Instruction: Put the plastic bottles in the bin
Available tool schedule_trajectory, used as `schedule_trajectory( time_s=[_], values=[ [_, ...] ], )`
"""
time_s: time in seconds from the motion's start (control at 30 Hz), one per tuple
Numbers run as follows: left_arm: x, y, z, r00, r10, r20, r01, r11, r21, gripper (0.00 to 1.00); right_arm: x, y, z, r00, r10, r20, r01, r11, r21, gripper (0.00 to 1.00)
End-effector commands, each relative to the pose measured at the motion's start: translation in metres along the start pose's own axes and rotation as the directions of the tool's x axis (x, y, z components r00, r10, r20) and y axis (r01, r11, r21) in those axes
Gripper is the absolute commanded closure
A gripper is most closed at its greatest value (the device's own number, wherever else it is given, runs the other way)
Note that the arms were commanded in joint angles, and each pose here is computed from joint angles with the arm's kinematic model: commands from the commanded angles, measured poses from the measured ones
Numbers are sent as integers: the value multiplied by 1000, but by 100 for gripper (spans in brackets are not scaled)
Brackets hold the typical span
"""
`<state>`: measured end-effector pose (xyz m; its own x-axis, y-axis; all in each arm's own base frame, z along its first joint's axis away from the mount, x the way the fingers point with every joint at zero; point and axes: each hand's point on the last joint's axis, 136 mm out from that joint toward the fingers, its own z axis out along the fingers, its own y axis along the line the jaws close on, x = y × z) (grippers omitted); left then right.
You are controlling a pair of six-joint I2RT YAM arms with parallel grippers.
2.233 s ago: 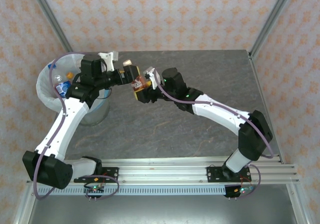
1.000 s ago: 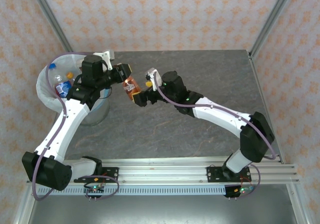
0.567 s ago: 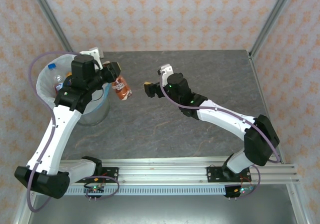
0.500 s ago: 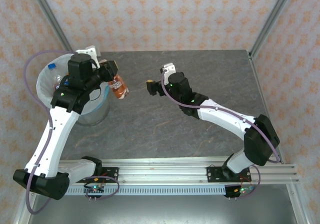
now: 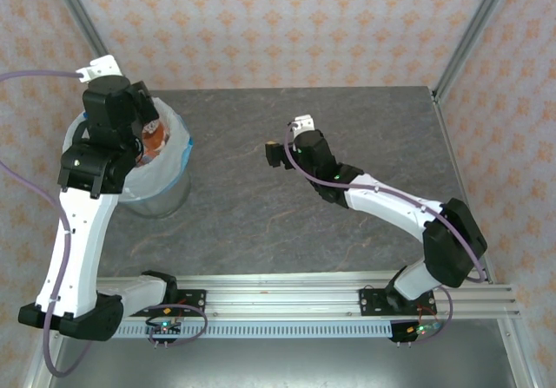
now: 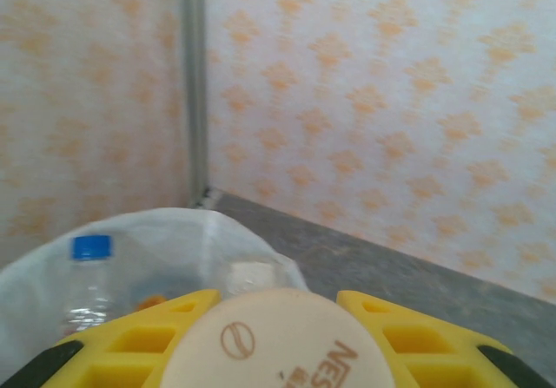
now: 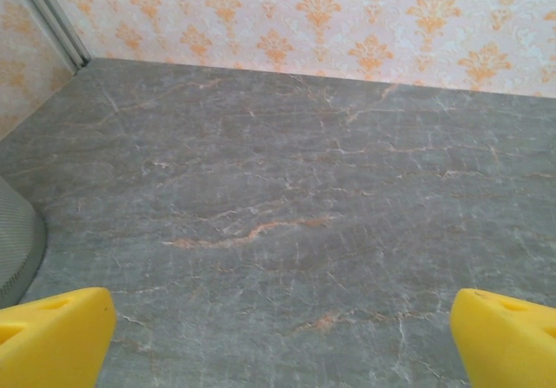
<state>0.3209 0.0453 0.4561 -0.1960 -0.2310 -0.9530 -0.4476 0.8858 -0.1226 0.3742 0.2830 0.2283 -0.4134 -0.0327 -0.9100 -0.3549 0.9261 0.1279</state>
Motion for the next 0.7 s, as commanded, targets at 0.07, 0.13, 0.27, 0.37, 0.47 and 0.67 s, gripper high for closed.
schedule_trajectory(
  time_s=[0.07,0.13,0.27,0.37,0.47,0.67],
  values=[
    [-2,60,11,999,-34,-30,25,965,-259,100,-8,-17,-16,999,35,36,-37,998,52,1],
    [6,69,19,995,-81,-50,64,960,-273,100,-7,-20,-19,998,41,41,-44,997,59,1],
    [29,74,43,979,-154,-134,116,959,-259,100,-3,-27,-25,998,50,45,-53,996,74,1],
    [40,77,61,961,-198,-191,143,953,-265,89,-2,-33,-29,998,46,47,-50,995,82,1],
    [35,76,72,945,-238,-224,180,951,-250,49,-1,-38,-34,997,47,53,-52,994,93,1],
    [4,38,63,933,-280,-226,277,960,-46,1,4,-53,-44,996,55,70,-64,989,133,1]
  ],
)
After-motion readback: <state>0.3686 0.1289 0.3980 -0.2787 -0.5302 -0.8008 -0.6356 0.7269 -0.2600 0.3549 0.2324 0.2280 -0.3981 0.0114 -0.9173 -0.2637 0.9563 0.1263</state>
